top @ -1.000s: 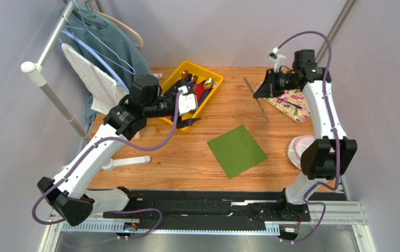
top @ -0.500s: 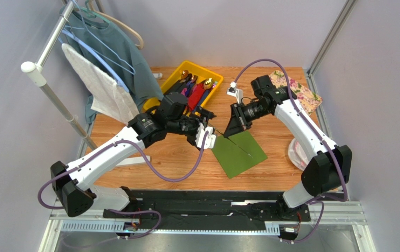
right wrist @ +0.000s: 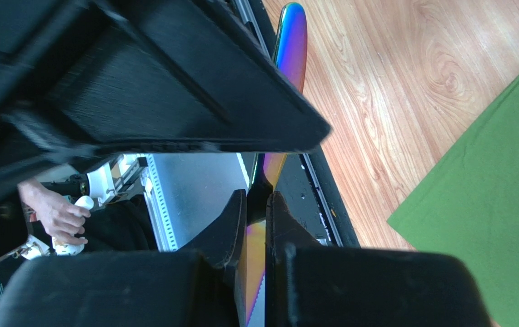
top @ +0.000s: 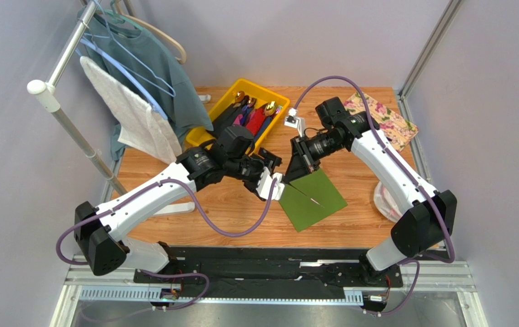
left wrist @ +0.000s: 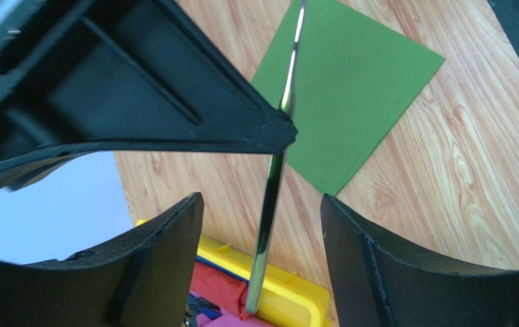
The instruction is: Place the utensils on the paper napkin and roll it up
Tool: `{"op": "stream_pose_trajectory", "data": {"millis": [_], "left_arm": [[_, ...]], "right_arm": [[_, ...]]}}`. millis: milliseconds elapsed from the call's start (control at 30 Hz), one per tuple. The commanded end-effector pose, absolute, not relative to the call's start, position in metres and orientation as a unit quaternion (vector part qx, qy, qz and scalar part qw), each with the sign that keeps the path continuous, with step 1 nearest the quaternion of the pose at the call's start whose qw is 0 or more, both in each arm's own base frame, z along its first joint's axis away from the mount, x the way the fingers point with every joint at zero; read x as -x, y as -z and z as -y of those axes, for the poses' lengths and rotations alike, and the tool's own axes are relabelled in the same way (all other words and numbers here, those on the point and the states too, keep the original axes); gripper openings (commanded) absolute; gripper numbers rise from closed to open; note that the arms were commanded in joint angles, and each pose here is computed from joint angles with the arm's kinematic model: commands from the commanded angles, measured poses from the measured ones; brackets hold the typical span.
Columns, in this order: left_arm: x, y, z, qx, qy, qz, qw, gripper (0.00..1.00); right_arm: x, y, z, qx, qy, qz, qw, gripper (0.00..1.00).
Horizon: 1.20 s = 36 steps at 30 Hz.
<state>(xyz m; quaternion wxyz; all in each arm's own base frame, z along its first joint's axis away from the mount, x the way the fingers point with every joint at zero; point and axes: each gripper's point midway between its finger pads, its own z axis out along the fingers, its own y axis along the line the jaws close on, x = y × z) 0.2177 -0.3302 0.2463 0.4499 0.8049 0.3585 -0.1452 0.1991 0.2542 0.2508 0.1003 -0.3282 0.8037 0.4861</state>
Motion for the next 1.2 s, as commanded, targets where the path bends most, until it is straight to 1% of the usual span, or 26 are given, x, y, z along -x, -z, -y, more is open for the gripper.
{"op": "stream_pose_trajectory", "data": {"millis": [0, 67, 167, 200, 233, 267, 300, 333, 400, 433, 467, 500, 533, 567, 633, 667, 700, 733, 767, 800, 900, 933, 1000, 1033, 1100, 1167], "left_arm": [[-0.212, -0.235, 0.335, -0.819, 0.154, -0.344, 0.433, 0.66], [-0.212, -0.232, 0.336, -0.821, 0.154, -0.348, 0.426, 0.59], [-0.211, -0.229, 0.337, -0.819, 0.160, -0.356, 0.420, 0.35], [-0.210, -0.230, 0.337, -0.816, 0.163, -0.363, 0.419, 0.10], [-0.210, -0.229, 0.337, -0.814, 0.163, -0.370, 0.417, 0.01], [-0.210, -0.231, 0.338, -0.811, 0.164, -0.374, 0.418, 0.00], [-0.209, -0.232, 0.337, -0.801, 0.172, -0.392, 0.417, 0.00], [-0.209, -0.233, 0.336, -0.797, 0.173, -0.401, 0.418, 0.00], [-0.207, -0.237, 0.333, -0.780, 0.181, -0.425, 0.421, 0.00], [-0.210, -0.242, 0.334, -0.769, 0.180, -0.433, 0.434, 0.00], [-0.209, -0.246, 0.335, -0.759, 0.188, -0.443, 0.439, 0.00], [-0.206, -0.252, 0.334, -0.738, 0.205, -0.467, 0.442, 0.00], [-0.208, -0.260, 0.338, -0.721, 0.212, -0.478, 0.455, 0.00], [-0.208, -0.266, 0.339, -0.704, 0.222, -0.493, 0.460, 0.00], [-0.215, -0.285, 0.342, -0.636, 0.250, -0.552, 0.478, 0.00], [-0.218, -0.292, 0.344, -0.612, 0.262, -0.570, 0.482, 0.00], [-0.220, -0.302, 0.345, -0.559, 0.293, -0.610, 0.480, 0.00], [-0.235, -0.313, 0.344, -0.513, 0.289, -0.634, 0.502, 0.00], [-0.238, -0.318, 0.345, -0.461, 0.311, -0.667, 0.496, 0.00], [-0.245, -0.329, 0.344, -0.429, 0.318, -0.678, 0.505, 0.00], [-0.265, -0.348, 0.338, -0.314, 0.354, -0.717, 0.512, 0.00], [-0.276, -0.354, 0.333, -0.277, 0.350, -0.725, 0.525, 0.00], [-0.287, -0.354, 0.331, -0.211, 0.354, -0.749, 0.520, 0.00], [-0.295, -0.350, 0.326, -0.179, 0.339, -0.762, 0.522, 0.00], [-0.303, -0.343, 0.326, -0.134, 0.338, -0.778, 0.513, 0.00], [-0.310, -0.332, 0.325, -0.109, 0.329, -0.788, 0.508, 0.00]], "right_arm": [[-0.191, -0.283, -0.263, 0.347, -0.510, -0.778, 0.120, 0.00], [-0.189, -0.285, -0.264, 0.350, -0.511, -0.776, 0.120, 0.00], [-0.189, -0.287, -0.266, 0.354, -0.510, -0.774, 0.124, 0.00], [-0.190, -0.289, -0.266, 0.354, -0.510, -0.774, 0.126, 0.00], [-0.191, -0.291, -0.267, 0.355, -0.510, -0.773, 0.130, 0.00], [-0.193, -0.292, -0.267, 0.356, -0.507, -0.773, 0.135, 0.00], [-0.199, -0.292, -0.266, 0.357, -0.495, -0.779, 0.146, 0.03], [-0.203, -0.293, -0.264, 0.359, -0.486, -0.781, 0.156, 0.11], [-0.224, -0.304, -0.254, 0.351, -0.470, -0.785, 0.197, 0.31], [-0.235, -0.310, -0.248, 0.342, -0.468, -0.786, 0.215, 0.44], [-0.247, -0.323, -0.242, 0.320, -0.471, -0.789, 0.233, 0.66], [-0.273, -0.337, -0.226, 0.291, -0.471, -0.785, 0.277, 0.73], [-0.287, -0.347, -0.217, 0.270, -0.472, -0.784, 0.300, 0.78], [-0.304, -0.360, -0.199, 0.239, -0.468, -0.784, 0.330, 0.80], [-0.328, -0.374, -0.184, 0.208, -0.441, -0.786, 0.381, 0.80], [-0.334, -0.381, -0.176, 0.201, -0.417, -0.786, 0.410, 0.80], [-0.346, -0.382, -0.166, 0.189, -0.379, -0.792, 0.439, 0.80], [-0.347, -0.385, -0.162, 0.187, -0.367, -0.791, 0.453, 0.80], [-0.345, -0.391, -0.159, 0.183, -0.355, -0.789, 0.468, 0.78], [-0.351, -0.389, -0.152, 0.161, -0.337, -0.794, 0.480, 0.78], [-0.345, -0.397, -0.147, 0.141, -0.328, -0.789, 0.500, 0.78], [-0.342, -0.388, -0.148, 0.128, -0.336, -0.794, 0.489, 0.78], [-0.343, -0.390, -0.143, 0.095, -0.335, -0.789, 0.507, 0.79], [-0.337, -0.385, -0.142, 0.047, -0.350, -0.793, 0.497, 0.79], [-0.339, -0.383, -0.139, 0.004, -0.354, -0.796, 0.491, 0.78], [-0.339, -0.380, -0.141, -0.032, -0.373, -0.796, 0.476, 0.74]]}}
